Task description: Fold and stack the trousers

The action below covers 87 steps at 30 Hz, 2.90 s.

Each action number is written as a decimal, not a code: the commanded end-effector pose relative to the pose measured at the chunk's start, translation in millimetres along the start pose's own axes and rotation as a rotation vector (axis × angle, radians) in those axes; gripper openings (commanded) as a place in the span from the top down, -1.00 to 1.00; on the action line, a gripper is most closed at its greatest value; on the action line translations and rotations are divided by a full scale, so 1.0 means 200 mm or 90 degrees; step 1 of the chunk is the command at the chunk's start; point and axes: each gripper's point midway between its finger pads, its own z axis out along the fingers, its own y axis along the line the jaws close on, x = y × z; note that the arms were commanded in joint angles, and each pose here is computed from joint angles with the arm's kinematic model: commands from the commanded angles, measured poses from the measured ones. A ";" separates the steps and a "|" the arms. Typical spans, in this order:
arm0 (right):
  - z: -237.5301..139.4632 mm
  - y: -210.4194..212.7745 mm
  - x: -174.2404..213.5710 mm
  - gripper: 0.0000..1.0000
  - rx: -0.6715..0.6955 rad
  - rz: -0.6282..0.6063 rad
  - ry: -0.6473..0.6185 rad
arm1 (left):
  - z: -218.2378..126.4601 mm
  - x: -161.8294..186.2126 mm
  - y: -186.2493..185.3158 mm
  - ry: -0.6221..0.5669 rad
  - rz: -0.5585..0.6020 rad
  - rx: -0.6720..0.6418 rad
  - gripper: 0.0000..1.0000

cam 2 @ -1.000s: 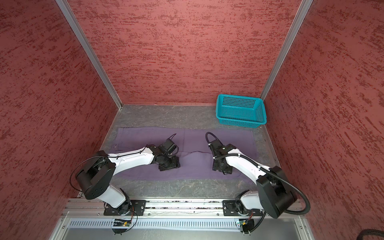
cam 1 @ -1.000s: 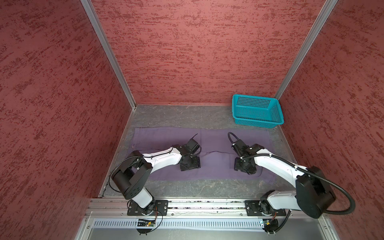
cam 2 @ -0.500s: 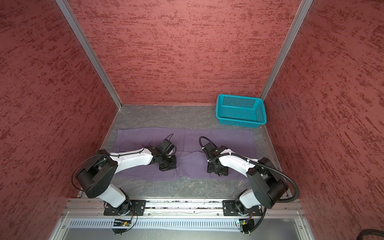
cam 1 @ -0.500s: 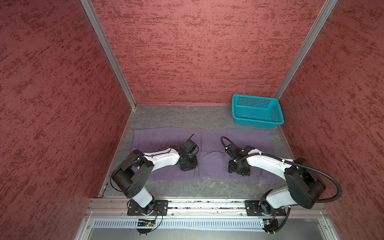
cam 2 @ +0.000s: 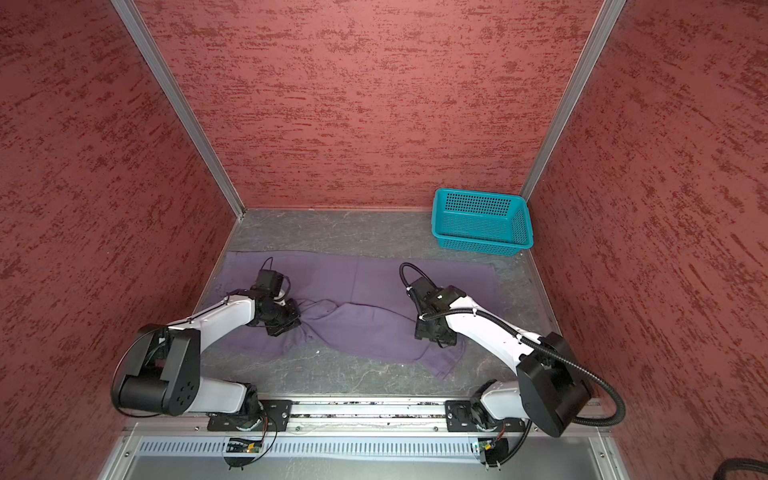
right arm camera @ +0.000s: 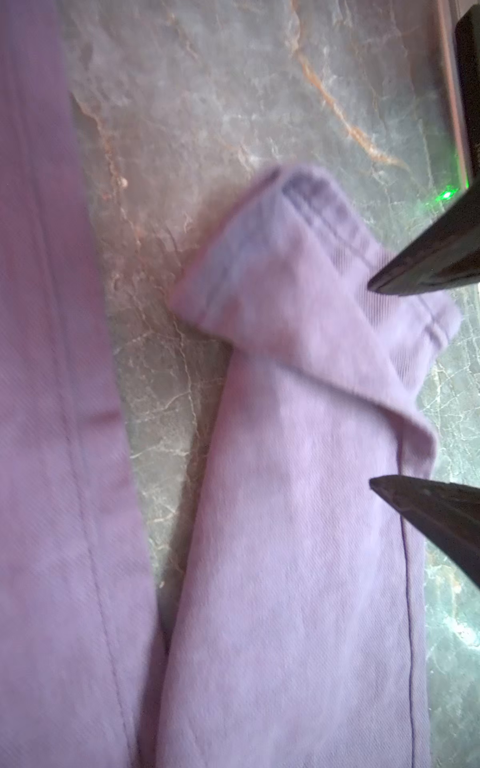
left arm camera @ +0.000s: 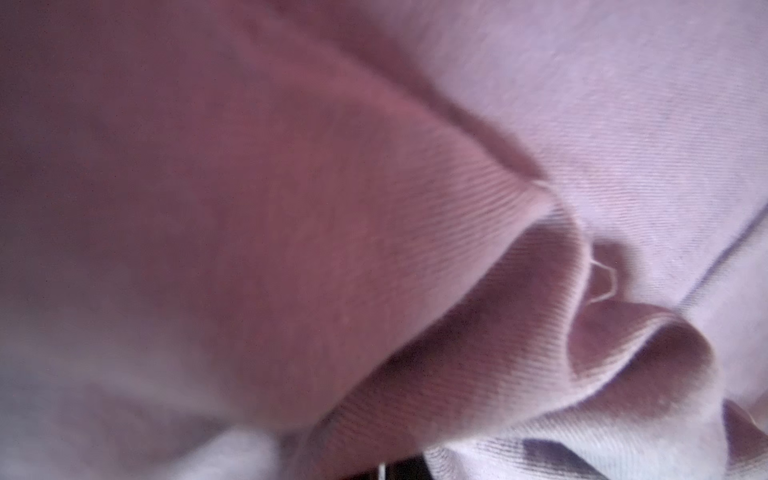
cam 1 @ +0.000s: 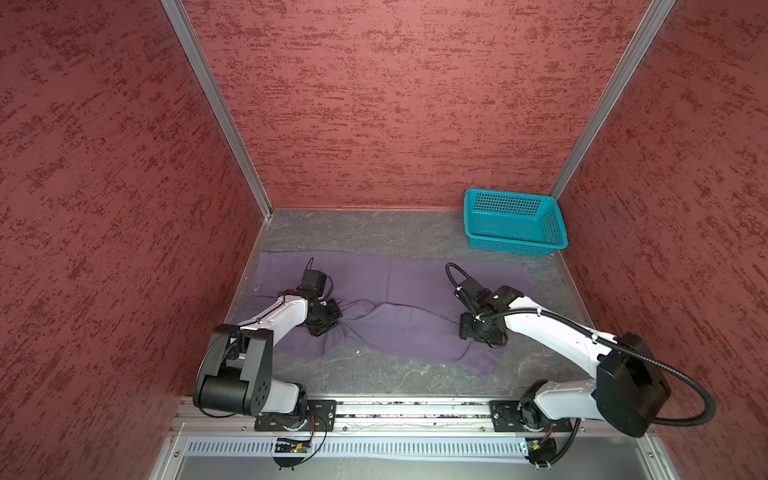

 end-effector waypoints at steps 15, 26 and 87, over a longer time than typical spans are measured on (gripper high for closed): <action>0.21 0.04 0.04 -0.12 0.022 -0.009 0.049 | -0.01 0.03 0.10 0.009 -0.001 -0.020 1.00; 0.15 -0.06 -0.07 1.00 0.097 -0.041 0.013 | 0.00 0.03 0.05 0.010 -0.010 0.006 1.00; -0.27 -0.39 -0.64 0.94 -0.064 0.261 -0.285 | -0.03 -0.25 -0.75 -0.026 0.136 0.044 -0.01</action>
